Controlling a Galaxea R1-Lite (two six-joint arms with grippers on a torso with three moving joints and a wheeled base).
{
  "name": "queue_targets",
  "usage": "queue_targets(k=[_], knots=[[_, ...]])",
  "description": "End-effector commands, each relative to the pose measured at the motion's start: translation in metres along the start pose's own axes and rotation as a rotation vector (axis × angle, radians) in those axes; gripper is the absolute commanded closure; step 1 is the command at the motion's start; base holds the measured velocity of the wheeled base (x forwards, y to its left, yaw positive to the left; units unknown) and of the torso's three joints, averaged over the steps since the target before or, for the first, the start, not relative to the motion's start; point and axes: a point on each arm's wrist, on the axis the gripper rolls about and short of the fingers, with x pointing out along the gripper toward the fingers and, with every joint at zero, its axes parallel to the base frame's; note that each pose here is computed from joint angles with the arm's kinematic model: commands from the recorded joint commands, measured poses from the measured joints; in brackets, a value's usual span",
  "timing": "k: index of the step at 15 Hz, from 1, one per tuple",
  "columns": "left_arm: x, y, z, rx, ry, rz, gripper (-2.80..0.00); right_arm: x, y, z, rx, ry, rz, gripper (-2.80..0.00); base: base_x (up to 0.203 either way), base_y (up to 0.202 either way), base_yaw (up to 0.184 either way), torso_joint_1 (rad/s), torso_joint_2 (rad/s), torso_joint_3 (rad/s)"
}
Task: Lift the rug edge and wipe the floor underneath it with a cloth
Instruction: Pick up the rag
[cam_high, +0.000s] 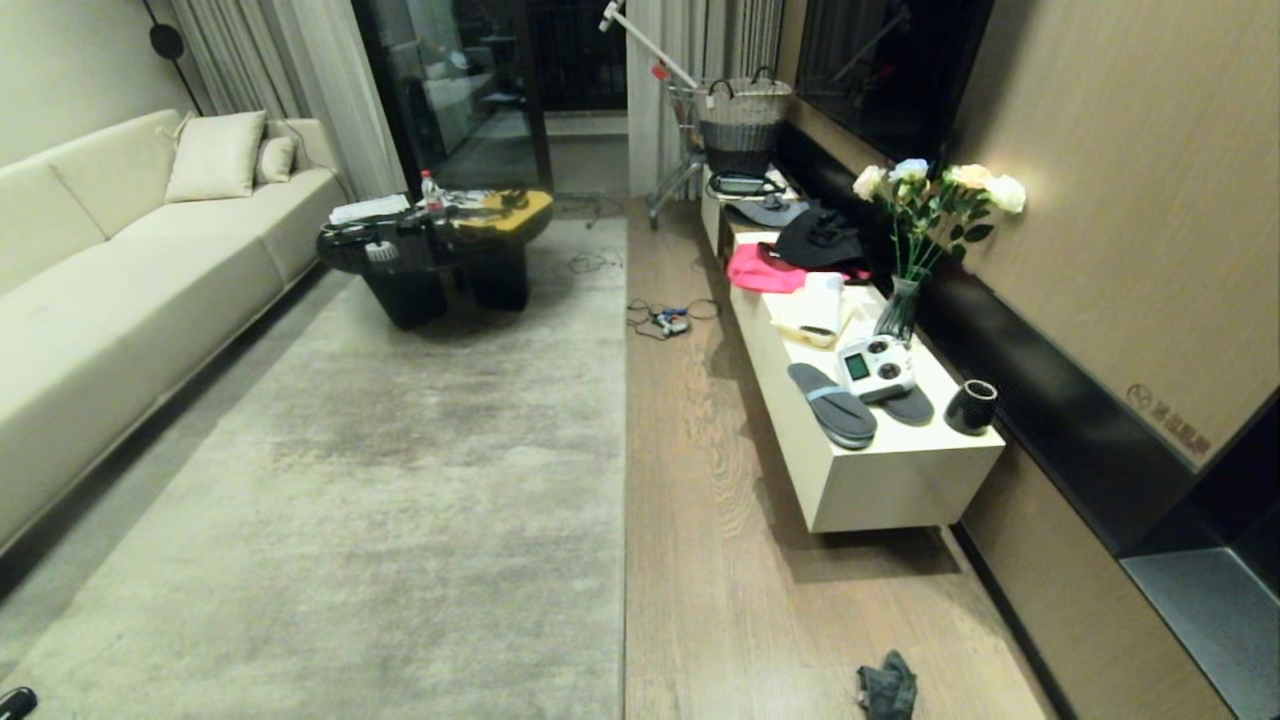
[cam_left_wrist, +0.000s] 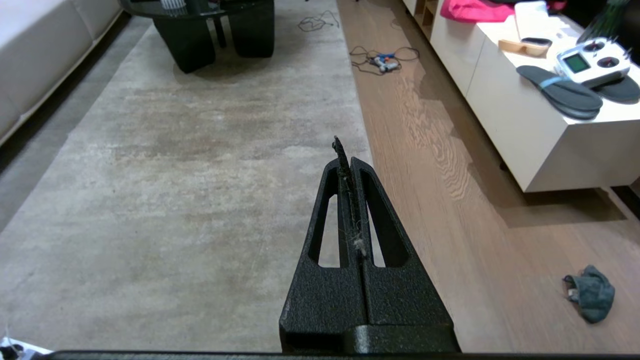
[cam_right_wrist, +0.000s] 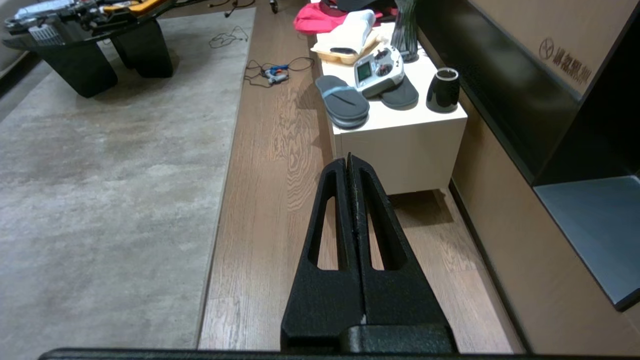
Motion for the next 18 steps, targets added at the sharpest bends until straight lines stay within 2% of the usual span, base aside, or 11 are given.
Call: queue_targets(k=[1,11,18], knots=[[0.0001,0.0,0.0001,0.0,0.001,0.0,0.0,0.0001,0.0,0.0001,0.0,0.001,0.0,0.0,0.0,0.0,0.0,-0.176,0.53,0.364],[0.0001,0.0,0.0001,0.0,0.001,0.0,0.0,0.0001,0.0,0.0001,0.0,0.001,0.0,0.0,0.0,0.0,0.0,-0.13,0.5,0.371],[0.0001,0.0,0.0,0.0,0.002,0.0,0.0,0.0002,0.0,0.0001,0.001,0.002,-0.001,0.0,0.0,0.0,0.0,-0.037,0.45,0.411]])
